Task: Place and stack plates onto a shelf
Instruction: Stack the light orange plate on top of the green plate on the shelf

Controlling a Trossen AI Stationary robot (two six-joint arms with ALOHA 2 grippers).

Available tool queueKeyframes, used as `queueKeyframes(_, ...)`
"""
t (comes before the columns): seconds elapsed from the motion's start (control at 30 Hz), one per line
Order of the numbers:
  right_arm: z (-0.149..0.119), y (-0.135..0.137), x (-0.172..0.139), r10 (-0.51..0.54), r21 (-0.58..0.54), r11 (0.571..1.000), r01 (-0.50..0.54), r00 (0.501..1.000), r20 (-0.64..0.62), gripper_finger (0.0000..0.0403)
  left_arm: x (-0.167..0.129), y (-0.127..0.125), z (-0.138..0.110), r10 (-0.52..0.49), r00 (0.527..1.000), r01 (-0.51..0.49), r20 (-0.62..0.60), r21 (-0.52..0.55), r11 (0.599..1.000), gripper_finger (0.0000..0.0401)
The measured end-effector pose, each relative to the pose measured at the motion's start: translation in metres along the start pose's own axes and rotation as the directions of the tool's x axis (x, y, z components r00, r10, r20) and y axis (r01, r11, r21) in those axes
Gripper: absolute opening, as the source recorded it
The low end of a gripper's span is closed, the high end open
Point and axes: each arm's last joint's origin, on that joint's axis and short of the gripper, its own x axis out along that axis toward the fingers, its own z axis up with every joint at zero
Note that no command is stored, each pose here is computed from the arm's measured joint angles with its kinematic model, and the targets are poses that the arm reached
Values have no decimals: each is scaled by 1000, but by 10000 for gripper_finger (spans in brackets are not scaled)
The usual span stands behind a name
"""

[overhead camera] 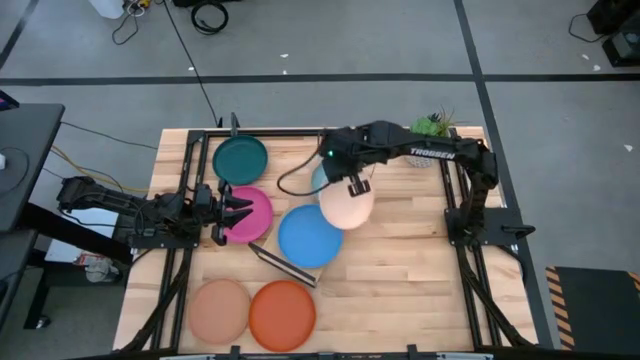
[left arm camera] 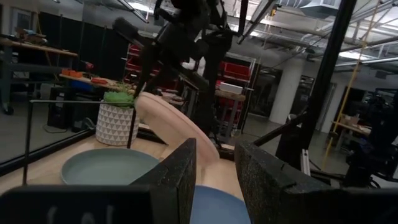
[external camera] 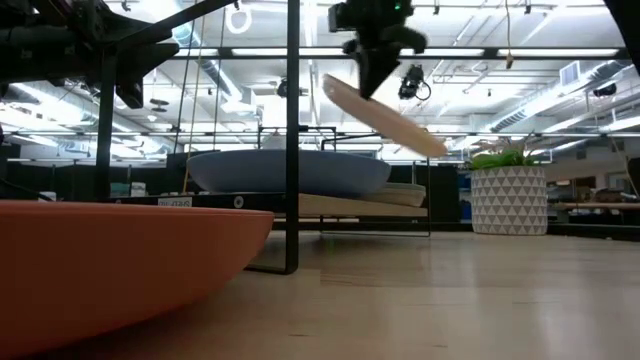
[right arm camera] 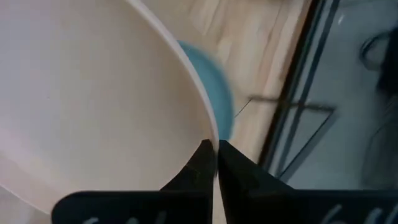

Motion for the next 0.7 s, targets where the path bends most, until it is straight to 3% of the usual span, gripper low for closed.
queueKeyframes(0.17,-4,-22,13,-49,-59,997,51,998,35,12,0,1,0,40,999,-40,8,0,999,116)
queueKeyframes(0.47,-20,-50,41,-32,-15,999,32,999,5,14,0,1,0,47,999,-47,9,0,999,116)
queueKeyframes(0.7,-19,-50,53,-48,-8,999,48,998,-39,77,0,1,0,47,999,-47,8,0,999,116)
